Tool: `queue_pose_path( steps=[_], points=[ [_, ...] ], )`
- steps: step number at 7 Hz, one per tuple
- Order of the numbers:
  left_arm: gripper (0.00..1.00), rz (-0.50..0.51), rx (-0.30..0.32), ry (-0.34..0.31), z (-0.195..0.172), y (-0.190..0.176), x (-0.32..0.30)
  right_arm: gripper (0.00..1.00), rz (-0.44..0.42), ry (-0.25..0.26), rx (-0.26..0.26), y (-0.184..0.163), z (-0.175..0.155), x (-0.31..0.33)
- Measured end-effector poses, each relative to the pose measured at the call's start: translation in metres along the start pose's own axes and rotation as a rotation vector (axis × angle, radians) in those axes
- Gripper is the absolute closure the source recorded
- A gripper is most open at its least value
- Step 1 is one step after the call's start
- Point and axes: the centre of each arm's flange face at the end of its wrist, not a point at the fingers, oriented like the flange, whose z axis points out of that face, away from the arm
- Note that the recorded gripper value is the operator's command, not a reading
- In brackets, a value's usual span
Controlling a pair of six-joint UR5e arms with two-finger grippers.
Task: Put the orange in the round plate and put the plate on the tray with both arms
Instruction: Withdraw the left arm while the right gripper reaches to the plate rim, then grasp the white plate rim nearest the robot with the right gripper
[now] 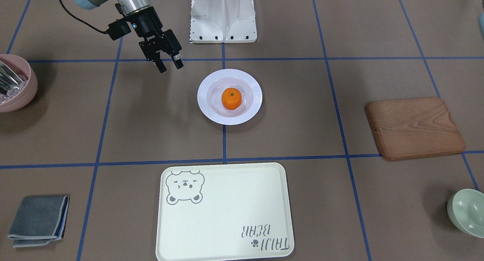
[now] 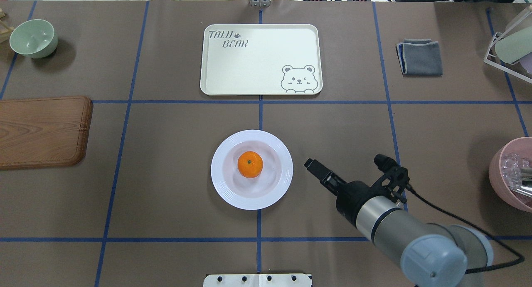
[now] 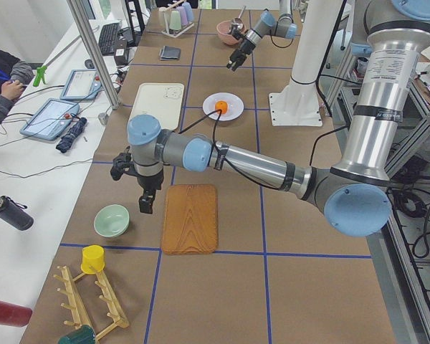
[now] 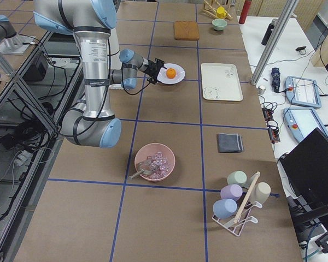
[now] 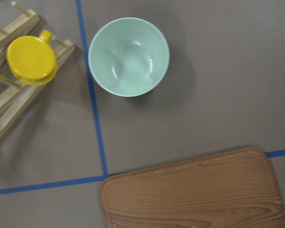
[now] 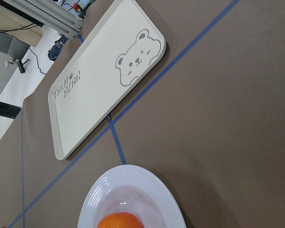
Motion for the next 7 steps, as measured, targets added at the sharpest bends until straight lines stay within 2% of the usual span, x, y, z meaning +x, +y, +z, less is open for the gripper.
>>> queue_pose_path(
  steps=[1, 3, 4, 6, 7],
  points=[
    [0.01, -0.013, -0.005, 0.034, 0.000, 0.028, -0.044, 0.05, 0.041, -0.004, 0.001, 0.034, 0.009, 0.007],
    [0.01, -0.054, 0.010, 0.069, -0.004, 0.068, -0.089, 0.05, 0.103, 0.017, 0.004, 0.087, 0.044, 0.016],
    [0.02, -0.065, 0.012, 0.074, -0.004, 0.076, -0.095, 0.11, 0.096, 0.035, 0.011, 0.099, 0.057, 0.023],
    [0.02, -0.076, 0.011, 0.076, -0.002, 0.087, -0.101, 0.33, 0.088, 0.044, 0.033, 0.107, 0.080, 0.019],
    [0.01, -0.079, 0.013, 0.076, -0.003, 0.094, -0.102, 0.37, 0.082, 0.049, 0.050, 0.107, 0.094, 0.014]
  ],
)
